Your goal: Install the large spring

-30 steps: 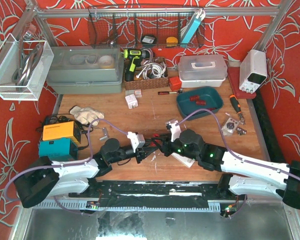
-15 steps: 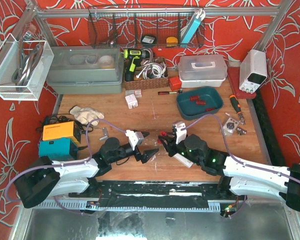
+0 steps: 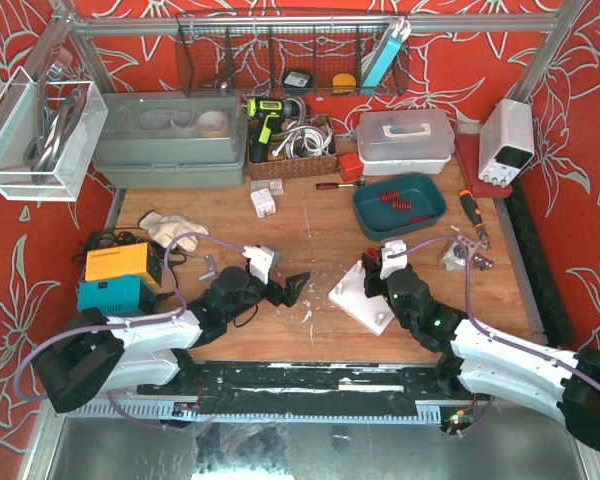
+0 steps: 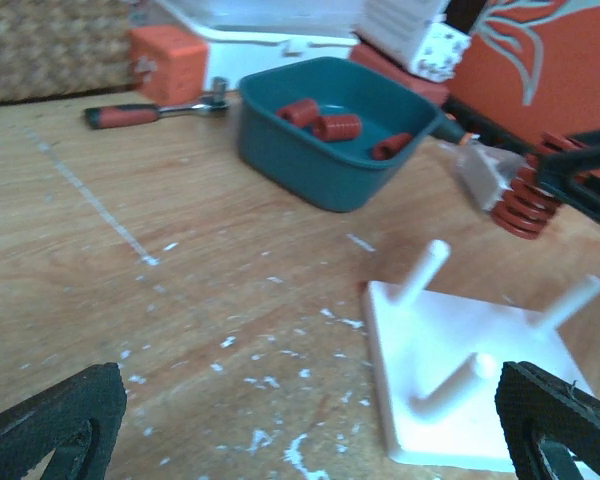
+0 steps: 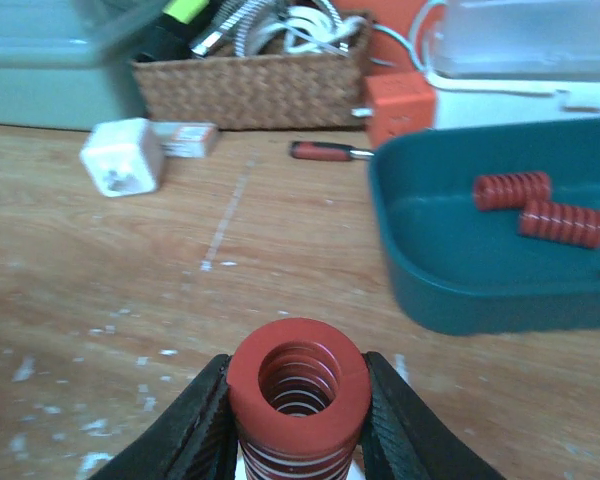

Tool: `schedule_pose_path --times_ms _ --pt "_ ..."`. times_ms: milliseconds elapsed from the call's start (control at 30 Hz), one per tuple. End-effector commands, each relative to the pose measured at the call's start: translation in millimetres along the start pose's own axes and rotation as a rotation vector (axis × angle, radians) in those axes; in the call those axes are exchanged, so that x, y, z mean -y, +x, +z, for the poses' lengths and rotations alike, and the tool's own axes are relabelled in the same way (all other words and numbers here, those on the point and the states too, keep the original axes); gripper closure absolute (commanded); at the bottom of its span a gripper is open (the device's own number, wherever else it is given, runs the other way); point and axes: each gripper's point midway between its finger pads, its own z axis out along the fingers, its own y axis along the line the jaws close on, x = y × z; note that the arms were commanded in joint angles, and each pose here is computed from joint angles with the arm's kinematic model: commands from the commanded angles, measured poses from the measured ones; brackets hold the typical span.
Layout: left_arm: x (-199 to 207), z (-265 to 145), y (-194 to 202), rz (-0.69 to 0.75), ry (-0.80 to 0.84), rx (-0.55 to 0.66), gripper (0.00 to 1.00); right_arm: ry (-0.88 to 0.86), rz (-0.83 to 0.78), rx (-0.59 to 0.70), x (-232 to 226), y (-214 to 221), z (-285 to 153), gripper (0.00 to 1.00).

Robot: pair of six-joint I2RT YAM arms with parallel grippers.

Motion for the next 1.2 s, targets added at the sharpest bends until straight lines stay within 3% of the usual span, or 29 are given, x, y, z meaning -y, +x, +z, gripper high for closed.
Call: schedule_pose_path --times_ms 0,167,1100,1167 --pt "-31 2 -3 -0.079 -0.158 -0.002 0.00 0.039 0.030 0.048 18 -7 5 1.00" --pt "-43 -3 -5 -0.093 -0.211 0.015 0.00 0.031 0.032 0.035 18 -2 12 1.00" --pt "-34 -4 -7 -0.077 -0.159 0.019 0.00 0.082 -0.058 -0.059 16 33 47 1.00" --pt "-34 -4 -7 -0.078 -0.159 0.020 0.00 0.093 -0.060 -0.063 17 35 49 0.93"
